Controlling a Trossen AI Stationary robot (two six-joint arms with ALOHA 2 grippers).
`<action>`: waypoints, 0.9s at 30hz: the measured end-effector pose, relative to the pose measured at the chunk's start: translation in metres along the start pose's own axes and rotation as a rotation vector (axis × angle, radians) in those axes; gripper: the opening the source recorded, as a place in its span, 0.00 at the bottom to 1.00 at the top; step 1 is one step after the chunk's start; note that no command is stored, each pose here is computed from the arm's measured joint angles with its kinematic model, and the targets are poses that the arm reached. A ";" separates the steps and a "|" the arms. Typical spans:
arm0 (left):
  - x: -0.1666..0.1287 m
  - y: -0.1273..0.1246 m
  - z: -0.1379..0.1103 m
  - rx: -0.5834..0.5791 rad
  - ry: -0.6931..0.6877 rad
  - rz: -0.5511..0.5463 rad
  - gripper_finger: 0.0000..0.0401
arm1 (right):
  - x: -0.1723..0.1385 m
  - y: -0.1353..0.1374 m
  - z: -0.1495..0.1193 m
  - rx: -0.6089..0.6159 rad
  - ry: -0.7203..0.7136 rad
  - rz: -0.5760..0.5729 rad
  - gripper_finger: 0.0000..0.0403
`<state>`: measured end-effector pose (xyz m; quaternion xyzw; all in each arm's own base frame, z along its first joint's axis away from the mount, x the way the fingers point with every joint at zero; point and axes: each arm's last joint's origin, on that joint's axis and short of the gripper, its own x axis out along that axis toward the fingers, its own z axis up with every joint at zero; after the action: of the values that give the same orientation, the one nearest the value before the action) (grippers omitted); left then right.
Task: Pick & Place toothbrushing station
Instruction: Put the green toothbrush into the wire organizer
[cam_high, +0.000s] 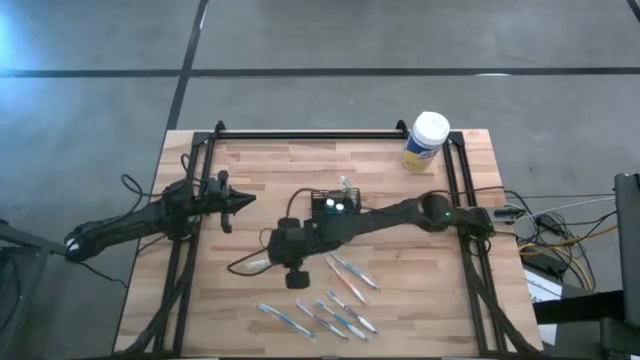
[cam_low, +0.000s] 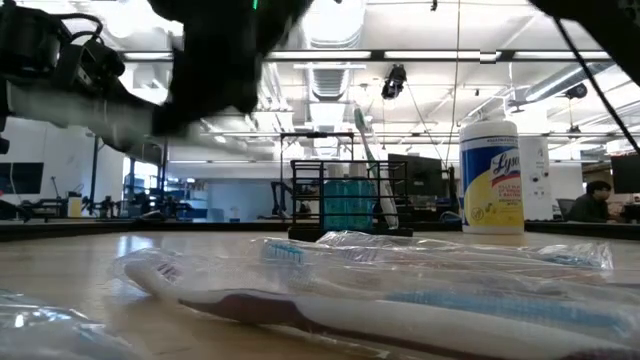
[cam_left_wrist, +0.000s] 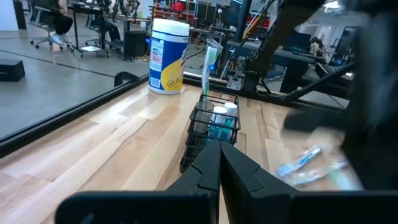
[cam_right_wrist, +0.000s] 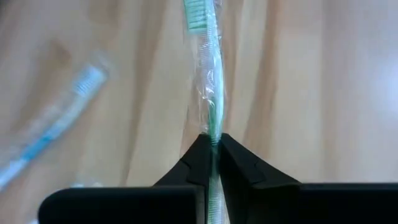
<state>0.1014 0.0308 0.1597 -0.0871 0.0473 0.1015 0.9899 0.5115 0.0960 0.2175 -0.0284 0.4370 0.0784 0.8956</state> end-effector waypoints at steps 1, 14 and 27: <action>0.000 0.000 0.000 0.004 0.005 0.001 0.02 | -0.013 0.001 0.006 -0.037 -0.026 -0.004 0.04; 0.000 0.001 -0.001 0.035 0.007 0.046 0.02 | -0.218 -0.018 0.013 -0.272 -0.407 -0.067 0.03; 0.000 0.002 -0.002 0.039 0.006 0.054 0.02 | -0.297 -0.042 -0.137 -0.220 -0.856 -0.129 0.03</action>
<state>0.1011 0.0324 0.1577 -0.0666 0.0545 0.1269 0.9882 0.2316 0.0039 0.3658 -0.1158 0.0133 0.0732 0.9905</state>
